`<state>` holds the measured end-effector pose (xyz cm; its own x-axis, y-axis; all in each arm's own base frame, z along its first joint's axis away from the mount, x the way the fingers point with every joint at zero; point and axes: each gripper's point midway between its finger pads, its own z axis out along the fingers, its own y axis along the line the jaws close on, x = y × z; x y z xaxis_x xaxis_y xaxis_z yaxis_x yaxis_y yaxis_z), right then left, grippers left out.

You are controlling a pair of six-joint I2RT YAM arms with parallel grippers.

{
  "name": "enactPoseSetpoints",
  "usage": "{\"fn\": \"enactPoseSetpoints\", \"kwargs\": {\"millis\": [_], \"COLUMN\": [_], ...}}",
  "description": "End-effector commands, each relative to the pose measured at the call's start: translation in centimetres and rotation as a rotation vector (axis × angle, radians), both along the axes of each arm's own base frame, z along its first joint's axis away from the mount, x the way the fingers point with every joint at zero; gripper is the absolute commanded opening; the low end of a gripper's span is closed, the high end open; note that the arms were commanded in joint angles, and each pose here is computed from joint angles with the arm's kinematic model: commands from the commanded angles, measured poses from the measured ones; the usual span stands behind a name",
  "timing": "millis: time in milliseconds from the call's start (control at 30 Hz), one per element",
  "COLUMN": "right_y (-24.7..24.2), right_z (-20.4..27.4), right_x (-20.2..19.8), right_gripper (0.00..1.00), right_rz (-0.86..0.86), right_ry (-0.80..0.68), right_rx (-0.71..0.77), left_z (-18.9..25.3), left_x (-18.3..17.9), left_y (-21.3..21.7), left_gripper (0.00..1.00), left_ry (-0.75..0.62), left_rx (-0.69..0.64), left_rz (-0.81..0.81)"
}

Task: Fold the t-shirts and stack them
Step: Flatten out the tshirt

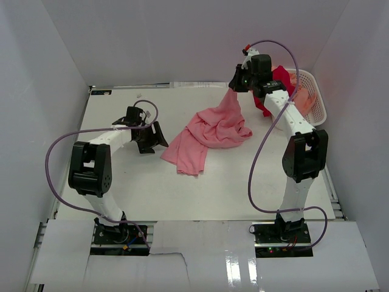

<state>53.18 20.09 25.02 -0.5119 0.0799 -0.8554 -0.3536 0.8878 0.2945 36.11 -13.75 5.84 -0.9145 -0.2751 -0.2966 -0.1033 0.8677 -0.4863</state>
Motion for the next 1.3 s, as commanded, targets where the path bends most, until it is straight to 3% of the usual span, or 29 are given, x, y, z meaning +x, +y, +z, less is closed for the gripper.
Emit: {"fn": "enactPoseSetpoints", "kwargs": {"millis": [0, 300, 400, 433, 467, 600, 700, 767, 933, 1033, 1067, 1167, 1267], "right_y": [0.1, 0.2, 0.2, 0.2, 0.2, 0.4, 0.5, 0.7, 1.1, 1.4, 1.3, 0.5, -1.1], "right_z": [1.8, 1.4, 1.3, 1.4, 1.4, 1.4, 1.6, 2.1, 5.9, 11.4, 14.4, 19.7, 22.7], "right_x": [0.0, -0.1, -0.1, -0.2, -0.2, -0.3, -0.3, -0.3, -0.1, -1.1, -2.3, -5.8, -9.5], "right_gripper": [0.08, 0.08, 0.08, 0.08, 0.08, 0.08, 0.08, 0.08, 0.08, 0.08, 0.08, 0.08, 0.08], "right_rz": [0.021, 0.030, 0.032, 0.034, 0.034, 0.041, 0.044, 0.056, 0.084, 0.125, 0.142, 0.153, 0.138], "right_ry": [-0.060, -0.056, -0.054, -0.053, -0.055, -0.054, -0.057, -0.064, -0.131, -0.230, -0.288, -0.400, -0.482], "right_rx": [0.012, 0.009, 0.010, 0.012, 0.011, 0.018, 0.023, 0.030, 0.051, 0.073, 0.088, 0.106, 0.088], "left_z": [-0.5, -3.1, -3.7, -4.1, -4.3, -4.7, -4.9, -4.2, 1.4, 7.4, 11.3, 17.3, 21.0], "left_x": [-0.1, -1.6, -1.7, -1.7, -1.8, -1.7, -1.9, -1.5, 1.7, 4.9, 6.8, 8.4, 8.2], "left_y": [-0.1, -1.1, -1.6, -1.7, -1.7, -2.0, -1.8, -1.4, 0.2, 1.8, 2.4, 5.2, 8.1], "left_gripper": [0.83, 0.77, 0.59, 0.42, 0.35, 0.20, 0.00, 0.00, 0.00, 0.00, 0.00, 0.00, 0.00], "left_ry": [0.024, 0.100, 0.122, 0.134, 0.140, 0.159, 0.166, 0.152, 0.017, -0.082, -0.173, -0.289, -0.355], "left_rx": [0.021, 0.067, 0.049, 0.048, 0.046, 0.035, 0.051, 0.072, 0.146, 0.165, 0.161, 0.155, 0.172], "left_rz": [-0.004, -0.046, -0.066, -0.069, -0.072, -0.083, -0.090, -0.081, -0.024, 0.048, 0.084, 0.176, 0.252]}}
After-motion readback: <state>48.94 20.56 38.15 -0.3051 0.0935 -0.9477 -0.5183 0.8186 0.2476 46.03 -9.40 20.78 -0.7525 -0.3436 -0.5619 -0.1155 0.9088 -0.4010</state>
